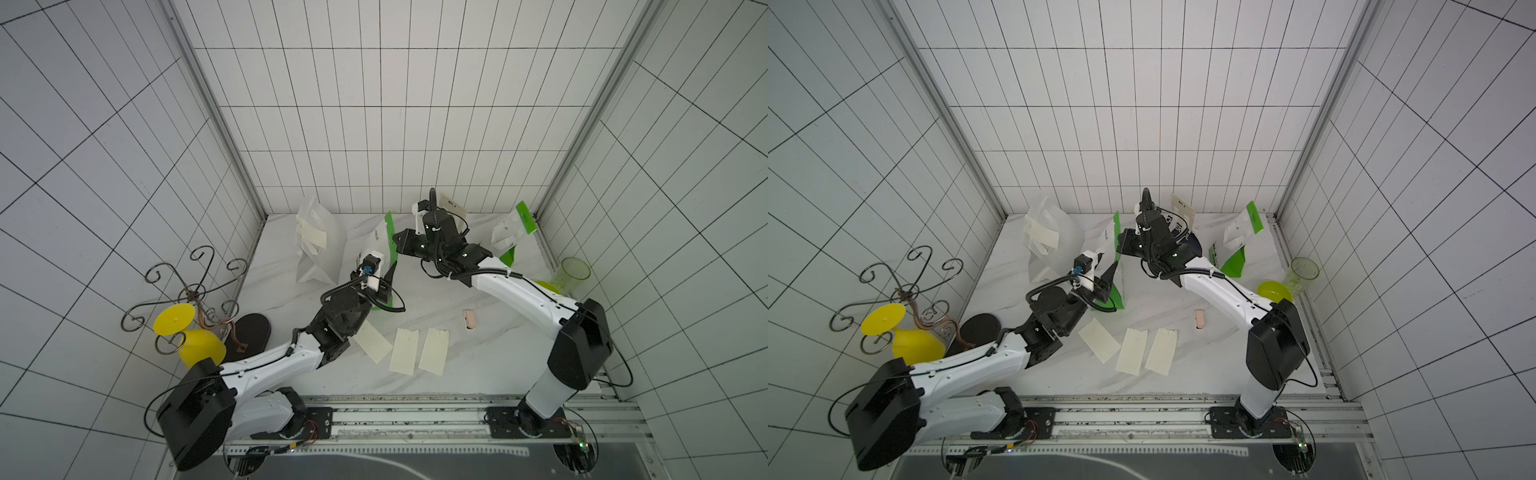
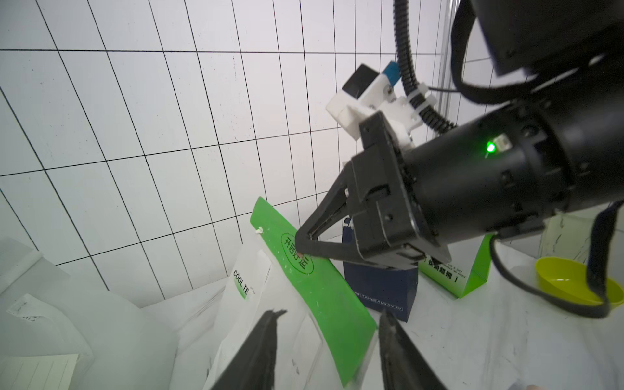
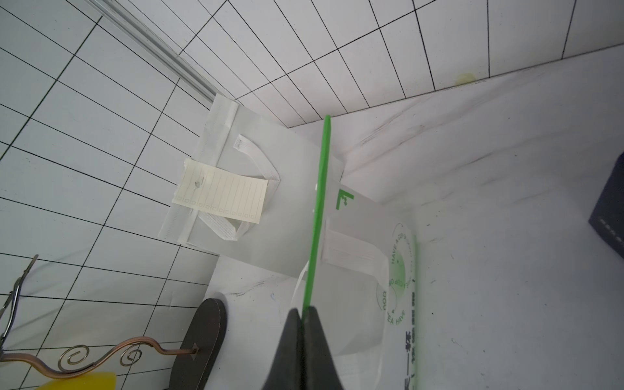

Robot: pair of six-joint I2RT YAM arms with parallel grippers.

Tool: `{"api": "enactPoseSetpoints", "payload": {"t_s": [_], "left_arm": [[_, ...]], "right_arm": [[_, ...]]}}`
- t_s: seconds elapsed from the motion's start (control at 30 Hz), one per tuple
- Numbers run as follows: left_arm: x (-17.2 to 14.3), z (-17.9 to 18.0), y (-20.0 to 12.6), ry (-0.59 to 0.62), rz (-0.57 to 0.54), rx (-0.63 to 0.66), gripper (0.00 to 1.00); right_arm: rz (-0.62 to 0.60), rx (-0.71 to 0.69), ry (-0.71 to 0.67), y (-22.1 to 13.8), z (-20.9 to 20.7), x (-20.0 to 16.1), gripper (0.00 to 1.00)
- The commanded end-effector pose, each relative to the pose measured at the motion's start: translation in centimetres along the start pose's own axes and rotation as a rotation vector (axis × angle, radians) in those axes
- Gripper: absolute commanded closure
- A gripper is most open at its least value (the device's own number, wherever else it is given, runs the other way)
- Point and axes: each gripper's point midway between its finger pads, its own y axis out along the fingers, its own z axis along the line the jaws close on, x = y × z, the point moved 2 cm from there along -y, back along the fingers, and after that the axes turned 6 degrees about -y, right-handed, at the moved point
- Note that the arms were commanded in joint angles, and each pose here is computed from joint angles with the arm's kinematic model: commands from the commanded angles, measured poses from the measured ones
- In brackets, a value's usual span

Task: Staple the receipts to the bags
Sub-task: Adjust the takeout bag at the center of the board.

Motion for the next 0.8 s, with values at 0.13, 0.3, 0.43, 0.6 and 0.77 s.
{"api": "enactPoseSetpoints", "payload": {"t_s": [0.13, 0.3, 0.43, 0.6, 0.77], "left_arm": [[6.7, -1.4, -2.7, -0.083, -0.022, -0.123, 0.02], [10.5, -1.0, -6.0, -0.144, -0.057, -0.154, 0.02], [12.4, 0.3, -8.7, -0.179, -0.107, -0.121, 0.02], [13.5, 1.9, -10.6, -0.208, -0.082, -0.053, 0.02], [12.9, 1.5, -11.1, -0.189, -0.032, -0.082, 0.02]], "right_arm": [[-0.115, 0.104, -0.305, -3.6, 2.3, 7.9, 1.00], [-0.041, 0.156, -0.551, -4.6, 2.6, 8.4, 1.00], [0.056, 0.293, -0.697, -5.0, 3.5, 7.0, 1.00], [0.194, 0.415, -0.886, -5.1, 3.4, 3.7, 1.00], [0.329, 0.495, -0.996, -5.2, 2.2, 0.8, 1.00]]}}
